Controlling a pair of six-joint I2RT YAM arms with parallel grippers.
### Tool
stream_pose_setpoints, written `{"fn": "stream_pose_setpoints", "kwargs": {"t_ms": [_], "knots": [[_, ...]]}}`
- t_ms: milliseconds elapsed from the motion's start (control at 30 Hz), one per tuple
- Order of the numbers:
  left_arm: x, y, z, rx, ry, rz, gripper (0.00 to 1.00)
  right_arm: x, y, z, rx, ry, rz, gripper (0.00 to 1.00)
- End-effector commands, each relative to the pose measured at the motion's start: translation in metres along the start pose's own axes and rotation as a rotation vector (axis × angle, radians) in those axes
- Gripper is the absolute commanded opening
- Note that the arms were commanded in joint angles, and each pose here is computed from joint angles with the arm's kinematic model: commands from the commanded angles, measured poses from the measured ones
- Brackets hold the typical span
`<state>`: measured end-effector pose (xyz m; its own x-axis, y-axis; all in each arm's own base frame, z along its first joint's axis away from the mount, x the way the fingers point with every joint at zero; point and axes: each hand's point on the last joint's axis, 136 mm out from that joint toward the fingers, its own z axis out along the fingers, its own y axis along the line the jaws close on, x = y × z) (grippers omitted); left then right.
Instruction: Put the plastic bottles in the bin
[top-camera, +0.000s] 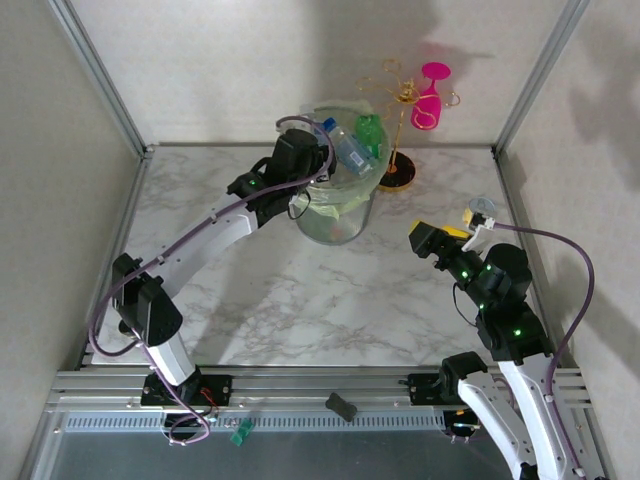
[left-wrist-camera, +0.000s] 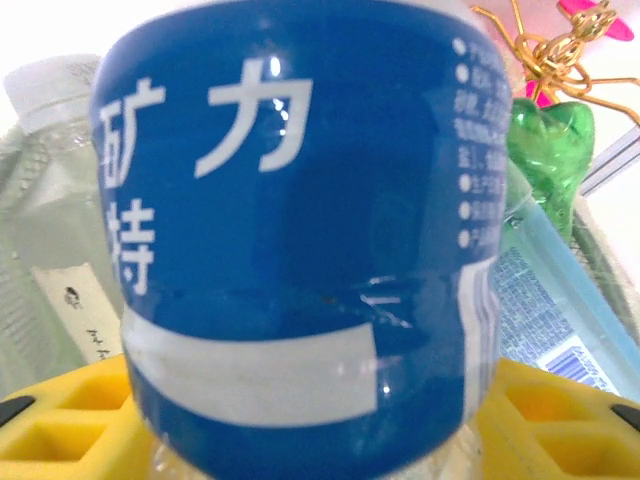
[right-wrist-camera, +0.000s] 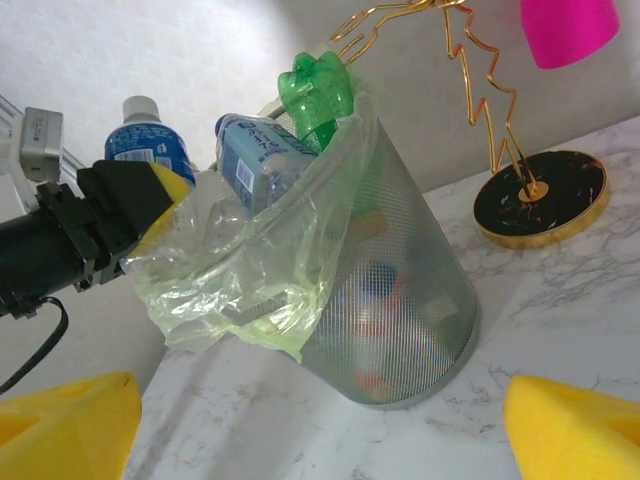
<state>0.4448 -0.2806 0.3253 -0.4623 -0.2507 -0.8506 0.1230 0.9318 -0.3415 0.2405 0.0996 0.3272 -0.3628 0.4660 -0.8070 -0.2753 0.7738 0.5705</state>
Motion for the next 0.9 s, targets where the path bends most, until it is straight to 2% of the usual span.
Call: {"fn": "stream_pose_setpoints", "kwargs": {"t_ms": [0,133,500,633,867], "knots": [[0.014,-0.004,0.007,0.011,0.044,0.024,0.32,0.0,-0.003,-0.001,0.013,-0.01,-0.005,0.93],[0.037,0.004,0.023,0.024,0.117,-0.02,0.32,0.0,-0.003,-0.001,0.011,-0.009,-0.006,0.94],[0.068,0.022,0.039,-0.017,0.182,-0.032,0.33,0.001,-0.005,-0.002,0.019,-0.009,-0.009,0.94],[0.061,0.022,0.031,-0.016,0.168,-0.041,0.33,0.0,-0.005,-0.002,0.022,-0.009,-0.013,0.93],[0.025,0.013,0.002,0.032,0.089,-0.043,0.34,0.0,-0.003,0.0,0.012,-0.006,-0.011,0.94]]}}
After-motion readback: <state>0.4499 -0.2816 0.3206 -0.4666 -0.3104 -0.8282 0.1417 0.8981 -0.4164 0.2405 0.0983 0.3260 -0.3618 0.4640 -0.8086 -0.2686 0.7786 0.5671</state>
